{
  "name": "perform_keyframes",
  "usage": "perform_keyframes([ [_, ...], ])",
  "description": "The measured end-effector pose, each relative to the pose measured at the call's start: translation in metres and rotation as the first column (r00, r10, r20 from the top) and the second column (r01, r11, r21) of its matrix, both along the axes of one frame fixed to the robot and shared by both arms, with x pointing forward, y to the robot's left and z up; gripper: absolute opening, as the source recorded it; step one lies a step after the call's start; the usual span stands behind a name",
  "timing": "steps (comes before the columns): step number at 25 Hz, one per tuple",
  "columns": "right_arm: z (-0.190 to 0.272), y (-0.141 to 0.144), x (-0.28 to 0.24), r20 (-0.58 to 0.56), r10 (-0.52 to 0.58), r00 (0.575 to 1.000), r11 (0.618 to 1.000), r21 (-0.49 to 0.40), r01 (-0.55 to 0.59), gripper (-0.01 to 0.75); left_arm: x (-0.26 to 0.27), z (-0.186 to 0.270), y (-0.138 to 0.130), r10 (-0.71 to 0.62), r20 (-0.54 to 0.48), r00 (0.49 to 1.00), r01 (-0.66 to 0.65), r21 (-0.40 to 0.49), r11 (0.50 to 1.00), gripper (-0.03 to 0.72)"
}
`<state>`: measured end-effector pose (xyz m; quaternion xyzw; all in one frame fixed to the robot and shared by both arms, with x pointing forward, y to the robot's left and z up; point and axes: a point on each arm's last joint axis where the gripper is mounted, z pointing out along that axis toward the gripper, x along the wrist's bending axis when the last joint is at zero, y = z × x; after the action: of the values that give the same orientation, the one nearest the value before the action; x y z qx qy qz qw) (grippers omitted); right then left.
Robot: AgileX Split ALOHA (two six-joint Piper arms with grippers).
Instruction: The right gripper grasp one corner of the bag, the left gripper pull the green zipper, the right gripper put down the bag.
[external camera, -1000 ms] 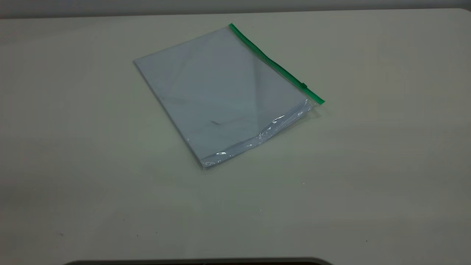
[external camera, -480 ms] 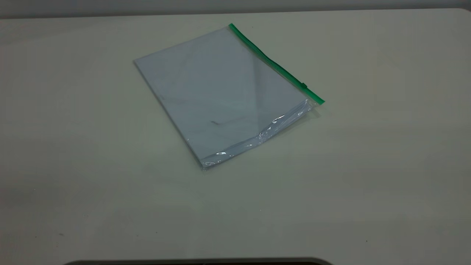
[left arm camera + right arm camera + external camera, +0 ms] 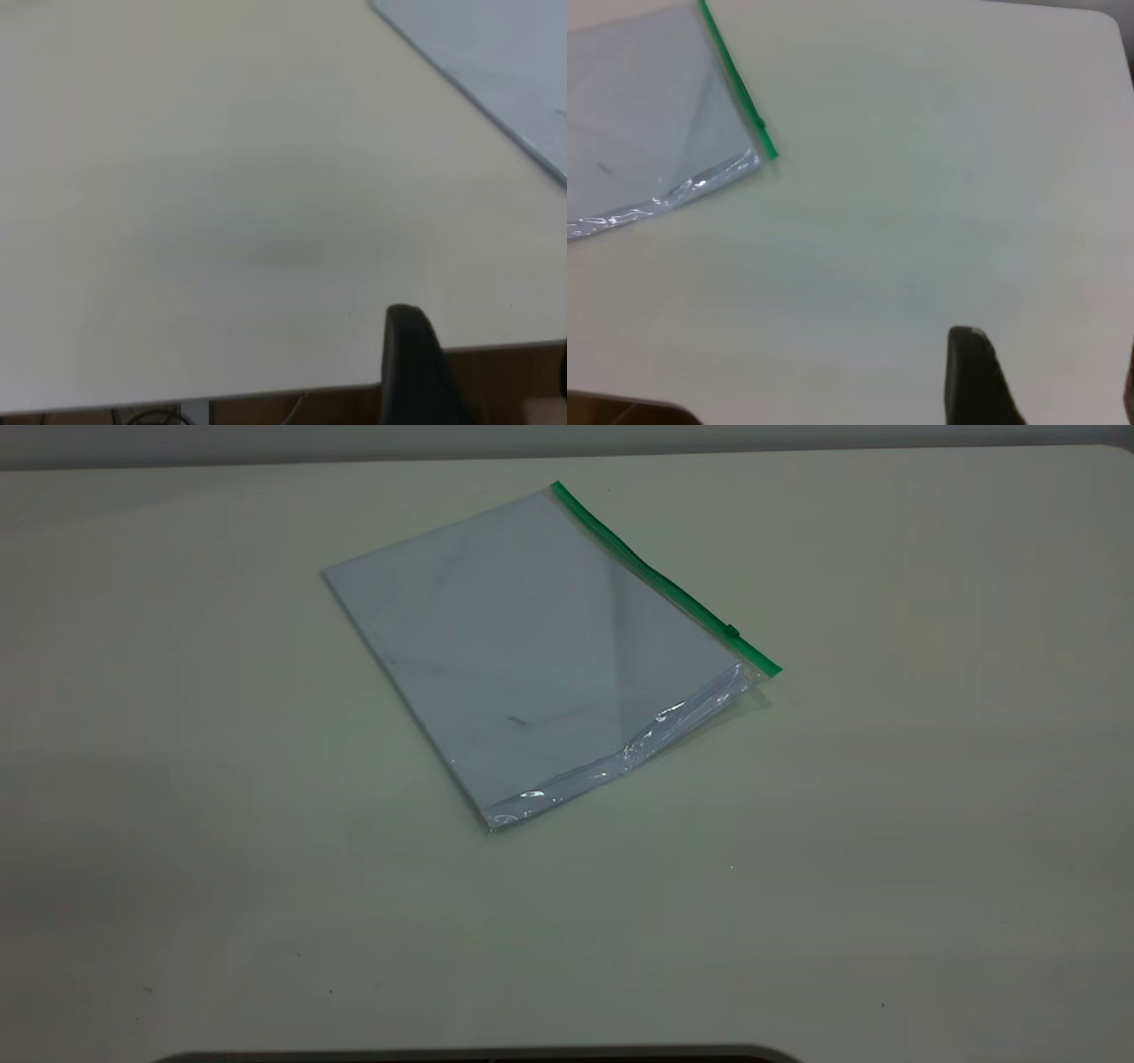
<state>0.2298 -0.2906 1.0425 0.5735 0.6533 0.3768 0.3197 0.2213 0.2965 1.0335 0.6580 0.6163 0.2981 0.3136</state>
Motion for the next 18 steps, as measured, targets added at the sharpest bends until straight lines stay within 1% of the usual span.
perform_keyframes([
  [3,0.001,0.004,0.0,0.005,0.034,0.999,0.999,0.04,-0.034,0.439,0.0,0.0,0.0,0.0,0.0,1.0,0.0,0.0,1.0,0.453],
  [8,0.002,0.01,0.0,0.015,0.092,0.996,0.994,0.053,-0.093,0.439,0.002,0.002,0.0,0.001,0.011,1.0,-0.001,0.0,1.0,0.453],
  [12,0.011,0.017,0.023,-0.02,0.133,0.991,0.982,0.137,-0.129,0.439,0.024,0.022,-0.001,0.0,0.037,0.999,0.001,-0.017,1.0,0.453],
  [14,0.013,0.021,0.044,-0.08,0.163,0.983,0.975,0.167,-0.148,0.439,0.046,0.031,-0.002,-0.003,0.005,1.0,0.003,-0.03,1.0,0.453],
  [15,0.013,0.023,0.054,-0.106,0.18,0.978,0.973,0.165,-0.162,0.44,0.056,0.035,-0.002,-0.007,-0.006,1.0,0.007,-0.036,0.999,0.453],
  [18,0.007,0.029,0.089,-0.196,0.242,0.95,0.96,0.188,-0.206,0.466,0.095,0.041,-0.005,-0.047,-0.082,0.996,0.043,-0.047,0.998,0.453],
])
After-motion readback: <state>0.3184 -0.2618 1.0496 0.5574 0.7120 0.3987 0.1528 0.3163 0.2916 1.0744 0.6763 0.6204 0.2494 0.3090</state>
